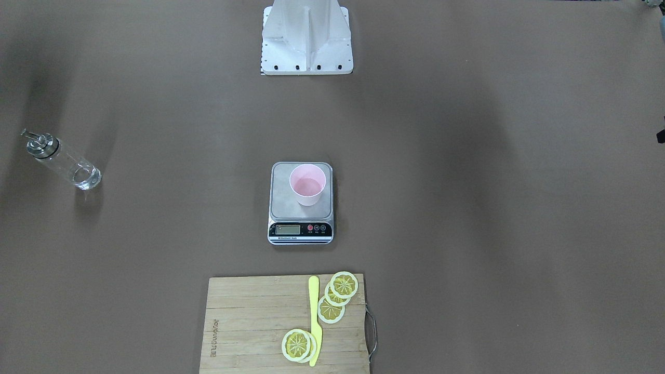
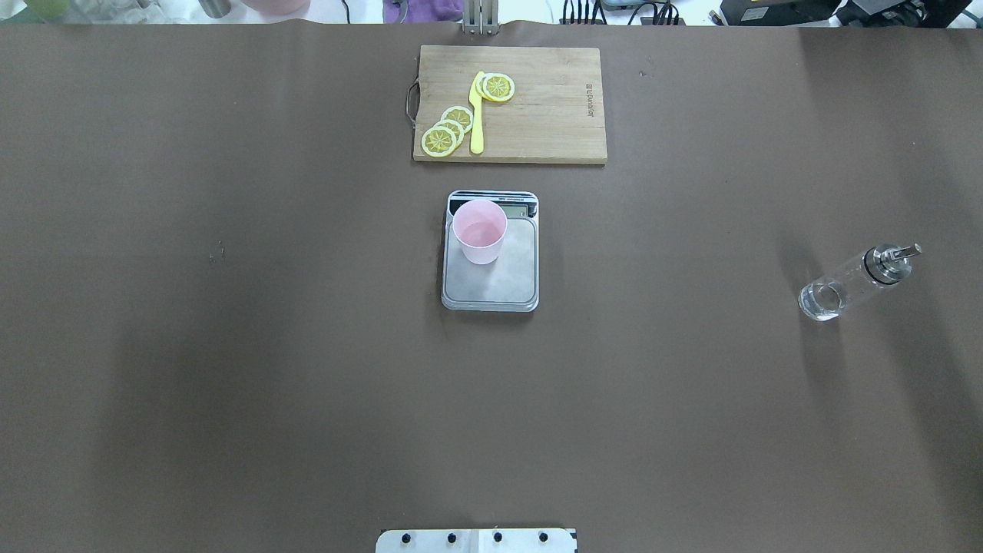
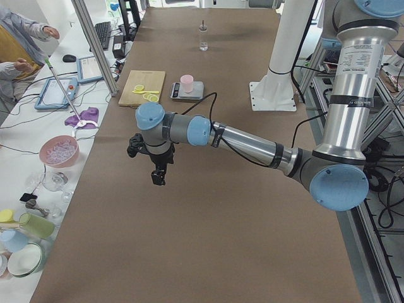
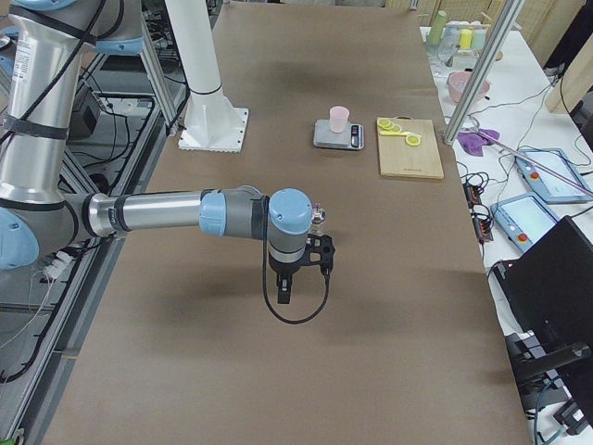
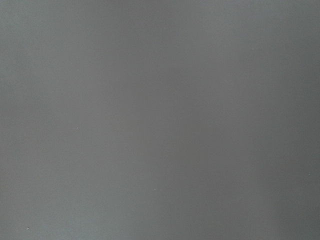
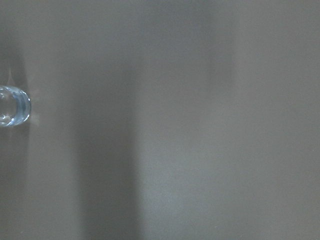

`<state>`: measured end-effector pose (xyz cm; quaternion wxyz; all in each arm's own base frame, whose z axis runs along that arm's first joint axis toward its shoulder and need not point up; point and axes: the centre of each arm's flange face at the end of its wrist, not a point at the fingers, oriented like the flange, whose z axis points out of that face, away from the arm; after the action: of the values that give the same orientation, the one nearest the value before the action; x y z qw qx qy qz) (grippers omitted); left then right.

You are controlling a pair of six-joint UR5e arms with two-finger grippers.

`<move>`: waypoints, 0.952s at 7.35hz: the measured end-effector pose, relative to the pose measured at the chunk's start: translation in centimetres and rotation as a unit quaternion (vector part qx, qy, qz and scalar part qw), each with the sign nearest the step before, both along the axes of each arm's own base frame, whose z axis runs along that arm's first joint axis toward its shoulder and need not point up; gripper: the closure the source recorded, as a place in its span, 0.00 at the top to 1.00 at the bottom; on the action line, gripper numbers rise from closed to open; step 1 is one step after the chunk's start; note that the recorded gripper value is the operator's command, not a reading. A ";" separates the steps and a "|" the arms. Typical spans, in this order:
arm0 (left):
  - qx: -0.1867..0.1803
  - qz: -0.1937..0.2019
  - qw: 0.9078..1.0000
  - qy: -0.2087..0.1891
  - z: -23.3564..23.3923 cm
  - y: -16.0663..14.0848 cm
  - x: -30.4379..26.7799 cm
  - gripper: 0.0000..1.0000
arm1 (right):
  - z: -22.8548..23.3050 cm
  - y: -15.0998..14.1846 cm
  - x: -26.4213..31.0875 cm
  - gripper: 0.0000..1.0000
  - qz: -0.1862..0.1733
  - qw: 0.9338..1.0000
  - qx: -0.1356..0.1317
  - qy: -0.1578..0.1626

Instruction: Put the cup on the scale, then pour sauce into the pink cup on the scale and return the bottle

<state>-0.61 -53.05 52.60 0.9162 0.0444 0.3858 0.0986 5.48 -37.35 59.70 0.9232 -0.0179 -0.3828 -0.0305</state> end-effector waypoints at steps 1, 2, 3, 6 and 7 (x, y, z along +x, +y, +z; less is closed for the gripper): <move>-0.003 -0.002 1.000 0.000 0.7 0.2 0.0 0.98 | -0.5 0.1 0.1 1.00 0.002 1.000 -0.001 -0.001; -0.011 -0.002 1.000 -0.002 1.9 0.8 -0.1 0.98 | -0.8 0.1 0.1 1.00 0.003 1.000 -0.001 -0.002; -0.023 -0.007 1.000 -0.003 3.3 1.8 -0.7 0.98 | -0.9 0.1 0.1 1.00 0.003 1.000 0.000 -0.004; -0.051 -0.036 0.998 -0.002 5.5 3.8 -3.7 0.98 | -1.2 0.0 0.1 1.00 0.004 1.000 -0.001 -0.011; -0.052 -0.039 0.998 -0.001 5.6 3.9 -3.9 0.98 | -1.2 -0.1 0.0 1.00 0.004 1.000 -0.001 -0.012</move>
<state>-4.54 -49.13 58.16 0.9209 0.0115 0.3873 0.0422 5.51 -37.42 58.46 0.9185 -0.0171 -0.3942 -0.0263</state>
